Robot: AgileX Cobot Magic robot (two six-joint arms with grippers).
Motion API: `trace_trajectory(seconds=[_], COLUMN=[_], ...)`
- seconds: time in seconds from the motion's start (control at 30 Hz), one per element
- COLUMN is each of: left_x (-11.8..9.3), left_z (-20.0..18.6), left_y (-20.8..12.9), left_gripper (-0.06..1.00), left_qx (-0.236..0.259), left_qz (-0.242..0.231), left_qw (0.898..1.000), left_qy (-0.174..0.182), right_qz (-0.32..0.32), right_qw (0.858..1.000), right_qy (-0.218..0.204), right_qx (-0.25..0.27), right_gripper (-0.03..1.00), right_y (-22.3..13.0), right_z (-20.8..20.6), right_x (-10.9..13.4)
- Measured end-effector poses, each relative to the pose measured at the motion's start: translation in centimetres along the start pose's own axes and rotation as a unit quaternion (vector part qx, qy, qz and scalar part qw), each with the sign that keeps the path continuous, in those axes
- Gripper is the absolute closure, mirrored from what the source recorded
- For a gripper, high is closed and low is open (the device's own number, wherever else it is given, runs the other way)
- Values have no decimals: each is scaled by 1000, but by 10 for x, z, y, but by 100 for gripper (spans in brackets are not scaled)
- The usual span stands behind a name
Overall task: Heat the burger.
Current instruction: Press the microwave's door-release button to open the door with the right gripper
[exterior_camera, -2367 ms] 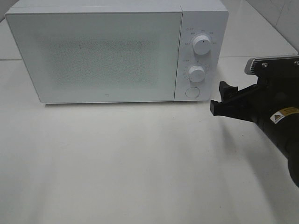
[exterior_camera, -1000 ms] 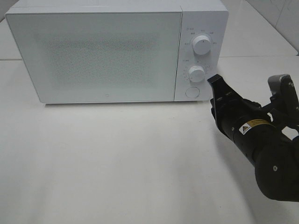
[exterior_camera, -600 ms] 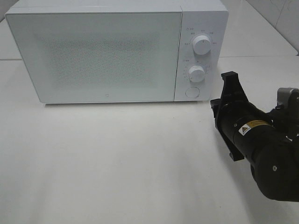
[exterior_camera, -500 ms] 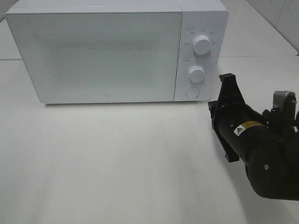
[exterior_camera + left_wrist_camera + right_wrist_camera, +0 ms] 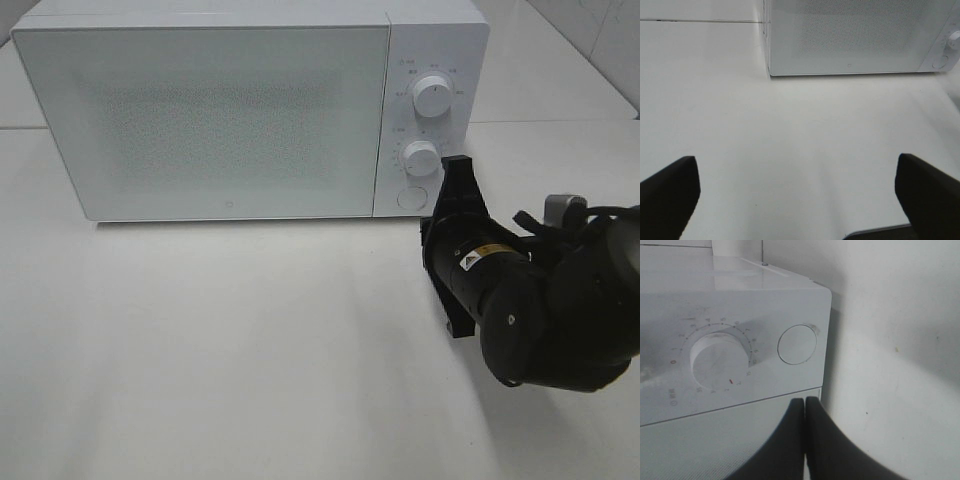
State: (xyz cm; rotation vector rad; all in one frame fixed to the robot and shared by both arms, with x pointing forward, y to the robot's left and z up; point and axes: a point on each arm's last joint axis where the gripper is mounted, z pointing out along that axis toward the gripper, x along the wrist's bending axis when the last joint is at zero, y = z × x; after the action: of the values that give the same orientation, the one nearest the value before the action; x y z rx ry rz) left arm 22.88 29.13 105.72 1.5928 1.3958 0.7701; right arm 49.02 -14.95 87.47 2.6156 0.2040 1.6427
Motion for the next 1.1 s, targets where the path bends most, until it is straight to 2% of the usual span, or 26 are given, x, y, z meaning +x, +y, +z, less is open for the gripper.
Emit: trace_trajectory(seconds=[0.17, 0.47, 0.77, 1.1], left_x=[0, 0, 0, 0], left_z=[0, 0, 0, 0], left_y=[0, 0, 0, 0], left_gripper=[-3, -3, -3, -3], left_qx=[0, 0, 0, 0], left_qz=[0, 0, 0, 0], left_qw=[1000, 1000, 1000, 1000], left_qy=[0, 0, 0, 0], right_qz=[8, 19, 25, 35], right_qw=[1000, 1000, 999, 999], right_qy=[-16, -11, -24, -18], right_qx=[-9, -19, -23, -33], right_gripper=[95, 95, 95, 95], right_y=[-2, -4, -10, 0], right_z=[20, 43, 57, 68], right_x=[1, 11, 6, 14])
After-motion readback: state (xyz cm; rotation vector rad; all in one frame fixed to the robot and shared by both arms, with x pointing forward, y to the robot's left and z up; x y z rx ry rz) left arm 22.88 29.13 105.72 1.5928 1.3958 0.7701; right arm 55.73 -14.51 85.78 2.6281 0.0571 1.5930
